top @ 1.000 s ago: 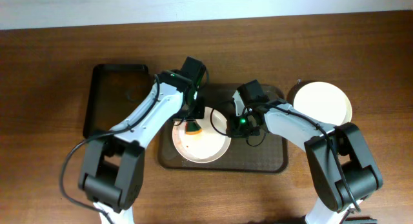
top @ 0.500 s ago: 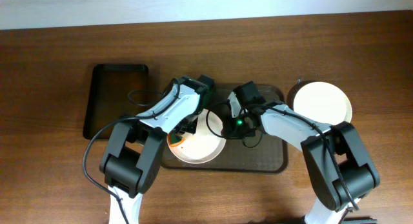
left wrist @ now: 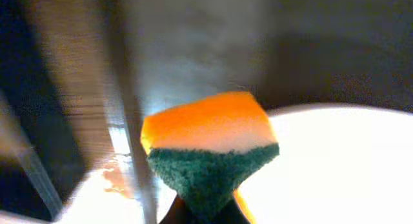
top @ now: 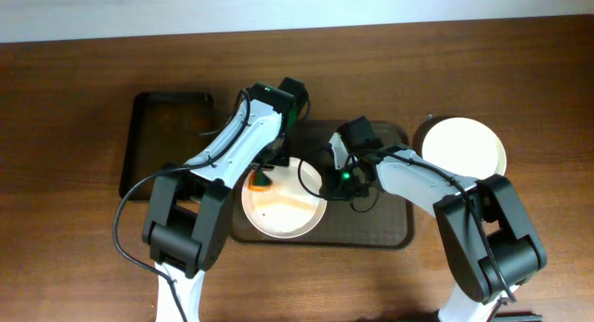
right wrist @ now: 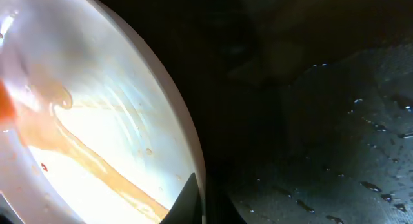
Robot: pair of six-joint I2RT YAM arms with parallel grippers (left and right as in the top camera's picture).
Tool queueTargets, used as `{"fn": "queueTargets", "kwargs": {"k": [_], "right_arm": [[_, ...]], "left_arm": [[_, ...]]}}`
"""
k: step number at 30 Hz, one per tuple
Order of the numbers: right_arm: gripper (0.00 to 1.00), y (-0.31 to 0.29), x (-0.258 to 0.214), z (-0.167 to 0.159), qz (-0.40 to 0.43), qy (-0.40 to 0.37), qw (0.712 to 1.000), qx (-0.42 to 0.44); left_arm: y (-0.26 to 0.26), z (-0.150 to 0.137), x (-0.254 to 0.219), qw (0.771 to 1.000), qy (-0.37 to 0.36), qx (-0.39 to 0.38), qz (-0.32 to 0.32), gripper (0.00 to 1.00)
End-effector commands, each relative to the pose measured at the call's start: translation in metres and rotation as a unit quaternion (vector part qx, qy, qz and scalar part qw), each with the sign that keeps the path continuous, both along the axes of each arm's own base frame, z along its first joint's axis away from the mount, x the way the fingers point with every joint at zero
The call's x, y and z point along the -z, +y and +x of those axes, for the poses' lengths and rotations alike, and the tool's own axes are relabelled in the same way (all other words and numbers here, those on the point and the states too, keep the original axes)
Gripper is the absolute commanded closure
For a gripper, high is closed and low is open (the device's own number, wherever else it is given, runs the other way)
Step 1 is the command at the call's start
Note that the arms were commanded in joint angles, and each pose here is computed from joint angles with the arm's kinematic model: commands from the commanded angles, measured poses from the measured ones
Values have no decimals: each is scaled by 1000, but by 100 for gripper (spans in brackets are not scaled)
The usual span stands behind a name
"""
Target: Clean dirty plates on tray and stack at the side
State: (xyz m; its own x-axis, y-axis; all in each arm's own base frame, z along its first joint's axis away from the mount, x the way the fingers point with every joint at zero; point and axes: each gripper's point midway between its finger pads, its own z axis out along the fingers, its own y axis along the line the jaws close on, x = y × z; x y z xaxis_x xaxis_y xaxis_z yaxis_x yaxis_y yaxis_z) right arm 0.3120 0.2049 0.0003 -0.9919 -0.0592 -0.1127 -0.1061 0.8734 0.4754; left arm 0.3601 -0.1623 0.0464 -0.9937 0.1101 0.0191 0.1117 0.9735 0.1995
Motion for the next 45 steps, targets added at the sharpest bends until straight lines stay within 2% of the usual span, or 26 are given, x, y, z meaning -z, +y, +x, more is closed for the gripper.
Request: {"fn": "queueTargets", "kwargs": {"k": [1,6,11,15,18,21,24,28,30,32,35,39,43,45], "right_arm": [[96,-28,26,-7,-68,13,998,14],[96,-28,27,-8,-69,15,997,14],[96,-28,27,-7,-69,15,997,14],[96,-28,27,-7,-69,15,997,14],[96,-28,27,-7,-68,14,997,14],[96,-28,26,-7,-68,14,997,14],[96,-28,25,-6,-69,15,997,14],[96,-28,7,-4,-74,1,997,-9],[96,-30,-20,-1,-77,-13,997,-6],[96,-49,-66,11,-127,-57,990,12],[96,-85,-128,27,-218,-116,968,50],[96,-134,-204,34,-341,-165,921,91],[96,-177,-251,33,-465,-207,848,146],[96,-182,-259,32,-490,-218,829,157]], "left_arm": [[-38,-11,-25,992,21,53,-115,100],[-35,-33,-5,990,63,61,-114,100],[-14,-65,47,990,100,47,-88,100],[35,-51,46,998,44,17,52,100],[71,-40,23,986,-10,-32,163,100],[84,-31,0,974,-48,-68,212,100],[78,-23,-22,970,-81,-117,198,100],[49,-16,-64,978,-120,-156,75,100],[33,-15,-77,978,-131,-164,13,100],[18,-10,-74,982,-126,-136,-26,100],[21,-9,-65,983,-122,-135,-26,100],[-12,-2,-48,985,-101,-74,-123,100],[-20,-7,-17,981,-95,-73,-150,100],[-18,-10,-4,981,-95,-77,-150,100]]}}
